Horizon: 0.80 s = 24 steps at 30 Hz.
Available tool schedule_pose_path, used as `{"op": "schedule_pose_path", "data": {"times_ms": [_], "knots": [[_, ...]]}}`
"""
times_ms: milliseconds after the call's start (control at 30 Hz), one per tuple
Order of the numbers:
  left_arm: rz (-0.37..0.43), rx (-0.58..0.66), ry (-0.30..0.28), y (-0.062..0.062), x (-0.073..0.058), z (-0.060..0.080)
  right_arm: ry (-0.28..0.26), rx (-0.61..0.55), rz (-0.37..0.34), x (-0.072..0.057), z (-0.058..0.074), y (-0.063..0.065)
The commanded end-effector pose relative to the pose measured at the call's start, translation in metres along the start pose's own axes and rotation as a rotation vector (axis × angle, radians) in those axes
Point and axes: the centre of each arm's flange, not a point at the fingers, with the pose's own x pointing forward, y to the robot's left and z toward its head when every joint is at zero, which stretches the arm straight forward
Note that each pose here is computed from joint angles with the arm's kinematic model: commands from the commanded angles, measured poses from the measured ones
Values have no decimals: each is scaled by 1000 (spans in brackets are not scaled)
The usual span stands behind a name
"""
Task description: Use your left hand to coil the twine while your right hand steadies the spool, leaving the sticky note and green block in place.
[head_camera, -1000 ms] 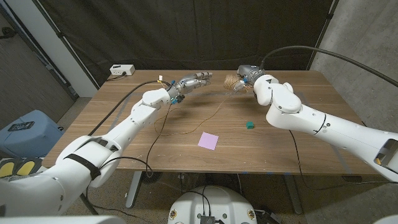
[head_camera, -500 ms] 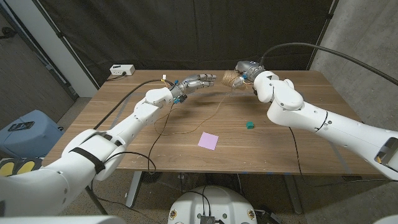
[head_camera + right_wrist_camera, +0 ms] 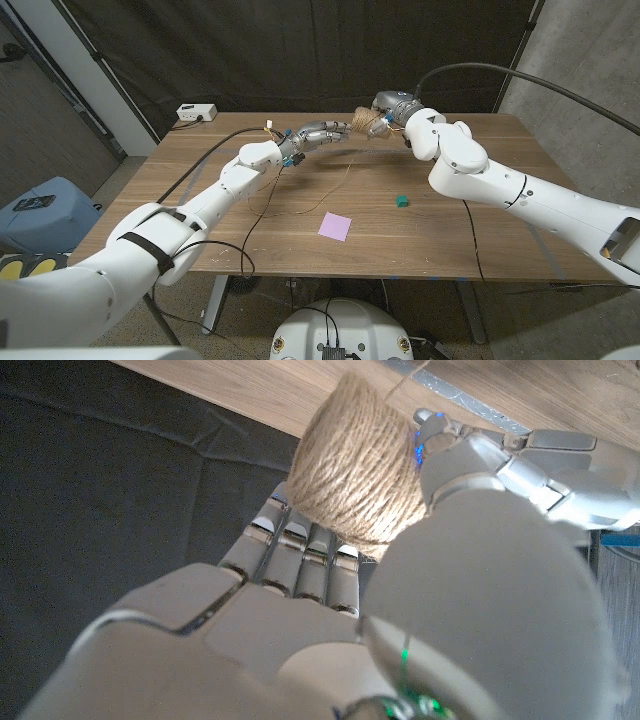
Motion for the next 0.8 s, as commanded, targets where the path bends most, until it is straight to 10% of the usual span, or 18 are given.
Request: {"op": "schedule_pose_path", "data": {"times_ms": [33,800], "knots": [[-35,3,13,-10,11,-3,-33,2,-22,1,8,-9],[-61,2,64,-21,31,-10,-81,-1,-19,8,17,-18]]}}
